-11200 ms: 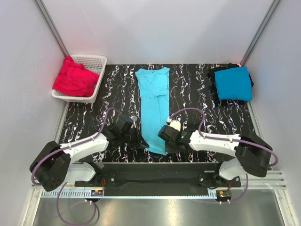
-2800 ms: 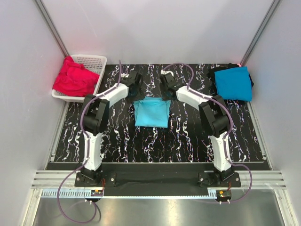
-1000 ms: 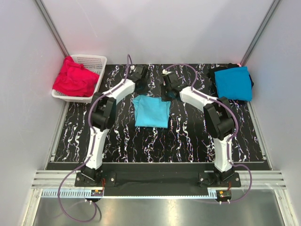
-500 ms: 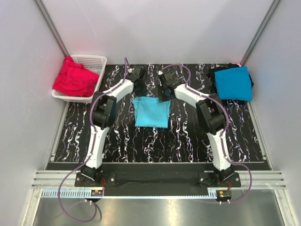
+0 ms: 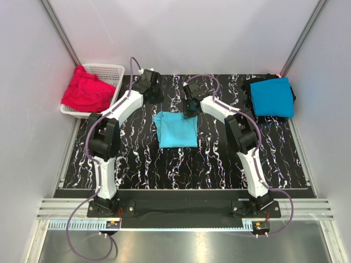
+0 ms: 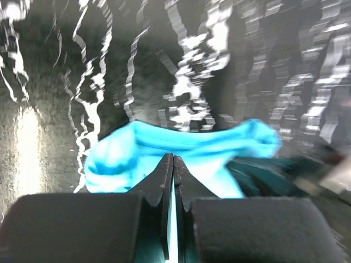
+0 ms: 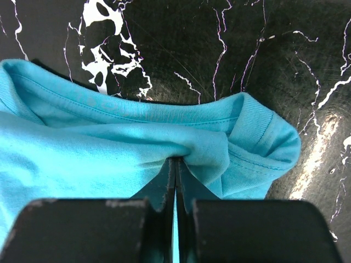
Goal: Fold and stack the t-shirts
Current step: Fold the tshirt
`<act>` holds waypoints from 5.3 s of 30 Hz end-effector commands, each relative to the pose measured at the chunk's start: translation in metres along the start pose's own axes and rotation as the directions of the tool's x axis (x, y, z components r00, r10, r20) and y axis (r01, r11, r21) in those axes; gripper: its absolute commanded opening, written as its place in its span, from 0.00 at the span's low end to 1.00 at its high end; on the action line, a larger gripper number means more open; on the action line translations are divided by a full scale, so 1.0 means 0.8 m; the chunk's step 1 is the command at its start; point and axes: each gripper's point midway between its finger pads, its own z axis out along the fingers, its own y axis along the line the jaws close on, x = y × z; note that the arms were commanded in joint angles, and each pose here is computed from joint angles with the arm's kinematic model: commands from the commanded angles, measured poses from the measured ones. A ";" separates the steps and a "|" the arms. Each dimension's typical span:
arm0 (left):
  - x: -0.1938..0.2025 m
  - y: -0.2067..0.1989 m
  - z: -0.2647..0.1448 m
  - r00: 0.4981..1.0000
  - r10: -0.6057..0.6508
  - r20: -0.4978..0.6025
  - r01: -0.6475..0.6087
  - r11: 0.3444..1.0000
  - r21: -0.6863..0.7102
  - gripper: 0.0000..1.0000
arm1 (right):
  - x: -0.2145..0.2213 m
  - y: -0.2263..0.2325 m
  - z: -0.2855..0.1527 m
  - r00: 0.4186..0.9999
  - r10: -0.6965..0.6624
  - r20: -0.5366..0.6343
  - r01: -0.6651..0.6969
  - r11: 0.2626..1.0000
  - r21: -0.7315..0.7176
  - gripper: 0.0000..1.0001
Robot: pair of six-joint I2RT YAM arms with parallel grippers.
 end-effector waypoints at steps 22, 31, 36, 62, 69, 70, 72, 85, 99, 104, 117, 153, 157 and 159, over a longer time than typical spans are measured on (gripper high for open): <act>0.078 0.031 0.021 0.993 -0.032 -0.116 0.012 0.985 -0.172 0.05 | 0.039 -0.016 0.006 0.995 -0.002 -0.103 0.008 0.998 0.062 0.00; 0.084 0.084 0.049 0.991 -0.059 -0.123 0.005 0.917 -0.399 0.01 | 0.035 -0.026 0.005 0.996 -0.014 -0.090 0.023 0.995 0.096 0.00; 0.100 0.120 0.052 0.983 -0.091 -0.161 0.001 0.872 -0.490 0.00 | 0.048 -0.051 0.011 0.991 0.067 -0.115 -0.046 0.984 0.174 0.01; 0.026 0.050 -0.012 0.995 0.000 -0.096 -0.016 0.987 -0.162 0.04 | 0.002 -0.087 -0.070 0.993 0.114 0.008 -0.111 0.944 0.311 0.00; 0.005 0.027 -0.073 0.998 0.065 0.003 -0.064 0.990 -0.124 0.14 | -0.018 -0.064 -0.112 0.997 0.027 0.071 -0.047 0.953 0.299 0.16; 0.004 0.028 -0.082 0.999 0.044 0.018 -0.042 0.991 -0.130 0.32 | -0.017 -0.058 -0.117 0.997 0.009 0.076 -0.031 0.954 0.300 0.20; 0.013 0.045 -0.103 0.999 0.014 0.031 -0.008 0.984 -0.180 0.47 | -0.012 -0.035 -0.134 0.995 -0.049 0.084 0.023 0.957 0.289 0.26; 0.106 0.076 -0.092 0.987 -0.076 -0.141 0.046 0.977 -0.207 0.49 | 0.029 0.060 -0.157 0.993 -0.094 0.069 0.095 0.995 -0.007 0.34; 0.133 0.047 -0.071 0.959 -0.114 -0.259 0.089 0.990 -0.107 0.44 | 0.049 0.111 -0.100 0.998 -0.048 -0.027 0.042 0.983 -0.179 0.25; 0.149 0.064 -0.063 0.952 -0.125 -0.279 0.084 0.985 -0.153 0.43 | 0.074 0.112 -0.077 0.996 -0.033 -0.081 0.017 0.982 -0.188 0.22; 0.259 0.154 -0.063 0.889 -0.224 -0.400 0.065 0.925 -0.374 0.38 | 0.100 0.082 -0.066 0.991 0.062 -0.117 -0.070 0.996 -0.061 0.19; 0.207 0.145 -0.089 0.960 -0.089 -0.265 0.008 0.955 -0.295 0.44 | 0.102 0.030 -0.096 0.994 0.110 0.007 -0.110 0.981 0.161 0.24; 0.178 0.126 -0.104 0.975 -0.070 -0.212 0.013 0.967 -0.256 0.46 | 0.071 0.041 -0.107 0.996 0.082 0.042 -0.087 0.986 0.143 0.24; 0.162 0.116 -0.112 0.981 -0.061 -0.182 0.017 0.972 -0.236 0.46 | 0.056 0.049 -0.113 0.995 0.078 0.063 -0.086 0.988 0.129 0.24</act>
